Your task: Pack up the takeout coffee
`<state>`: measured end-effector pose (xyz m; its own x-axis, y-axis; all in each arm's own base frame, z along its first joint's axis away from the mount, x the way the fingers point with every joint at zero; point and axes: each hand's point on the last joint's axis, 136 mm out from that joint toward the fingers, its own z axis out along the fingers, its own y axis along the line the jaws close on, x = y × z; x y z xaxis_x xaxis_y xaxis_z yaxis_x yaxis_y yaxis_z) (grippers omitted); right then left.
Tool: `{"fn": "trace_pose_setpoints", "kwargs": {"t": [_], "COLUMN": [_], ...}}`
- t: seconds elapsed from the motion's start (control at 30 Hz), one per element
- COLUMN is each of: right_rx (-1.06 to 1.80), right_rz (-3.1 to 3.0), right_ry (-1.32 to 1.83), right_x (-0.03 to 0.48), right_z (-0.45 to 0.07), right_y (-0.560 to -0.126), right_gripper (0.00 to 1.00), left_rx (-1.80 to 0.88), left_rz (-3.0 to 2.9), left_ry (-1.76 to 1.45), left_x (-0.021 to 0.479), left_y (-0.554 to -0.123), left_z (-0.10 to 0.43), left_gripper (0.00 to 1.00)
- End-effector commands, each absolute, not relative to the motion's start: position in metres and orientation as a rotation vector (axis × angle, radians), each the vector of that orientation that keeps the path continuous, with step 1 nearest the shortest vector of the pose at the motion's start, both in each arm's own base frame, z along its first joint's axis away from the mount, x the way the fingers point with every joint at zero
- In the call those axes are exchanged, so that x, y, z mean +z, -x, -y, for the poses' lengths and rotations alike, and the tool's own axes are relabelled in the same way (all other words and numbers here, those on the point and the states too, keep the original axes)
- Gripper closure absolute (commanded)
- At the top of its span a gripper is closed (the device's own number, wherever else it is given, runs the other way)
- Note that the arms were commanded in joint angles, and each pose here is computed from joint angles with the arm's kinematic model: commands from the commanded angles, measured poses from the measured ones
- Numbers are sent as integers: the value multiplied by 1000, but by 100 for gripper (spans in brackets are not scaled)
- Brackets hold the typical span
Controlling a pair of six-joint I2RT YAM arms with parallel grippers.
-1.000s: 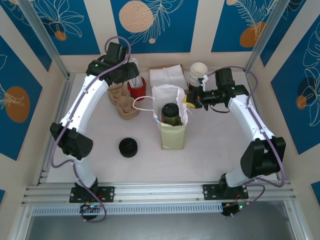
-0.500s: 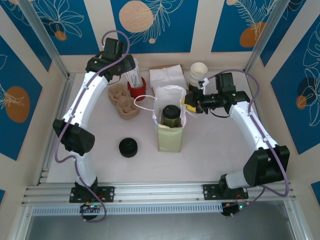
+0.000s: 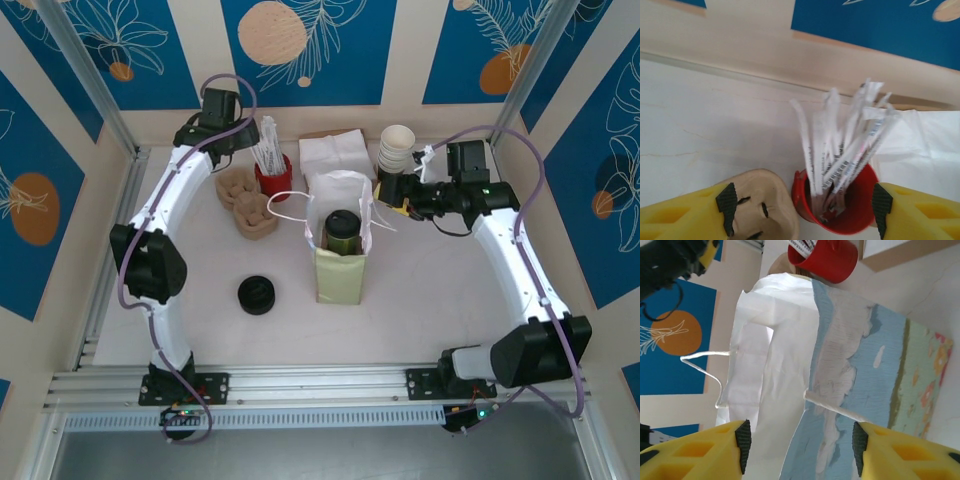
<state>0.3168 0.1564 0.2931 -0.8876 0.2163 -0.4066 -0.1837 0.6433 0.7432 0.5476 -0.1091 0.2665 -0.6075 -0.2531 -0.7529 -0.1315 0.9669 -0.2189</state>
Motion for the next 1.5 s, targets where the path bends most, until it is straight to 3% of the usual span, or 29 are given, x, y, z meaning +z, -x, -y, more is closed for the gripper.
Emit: {"fn": "trace_pose_setpoints", "kwargs": {"t": [0.0, 0.73, 1.1, 1.47], "right_rx": [1045, 962, 971, 959], "right_rz": [-2339, -2200, -2177, -2172], "right_ry": [35, -18, 35, 42], "right_x": [312, 352, 357, 358], "right_z": [-145, -128, -131, -130], "right_y": [-308, -282, -280, -280], "right_gripper": [41, 42, 42, 42], "left_rx": [-310, -410, -426, -424], "left_rz": [-2175, -2157, -2162, -2155], "left_ry": [202, 244, 309, 359], "left_x": [266, 240, 228, 227], "left_y": [-567, -613, -624, -631], "left_z": [113, 103, 97, 92], "left_gripper": [31, 62, 70, 70]}}
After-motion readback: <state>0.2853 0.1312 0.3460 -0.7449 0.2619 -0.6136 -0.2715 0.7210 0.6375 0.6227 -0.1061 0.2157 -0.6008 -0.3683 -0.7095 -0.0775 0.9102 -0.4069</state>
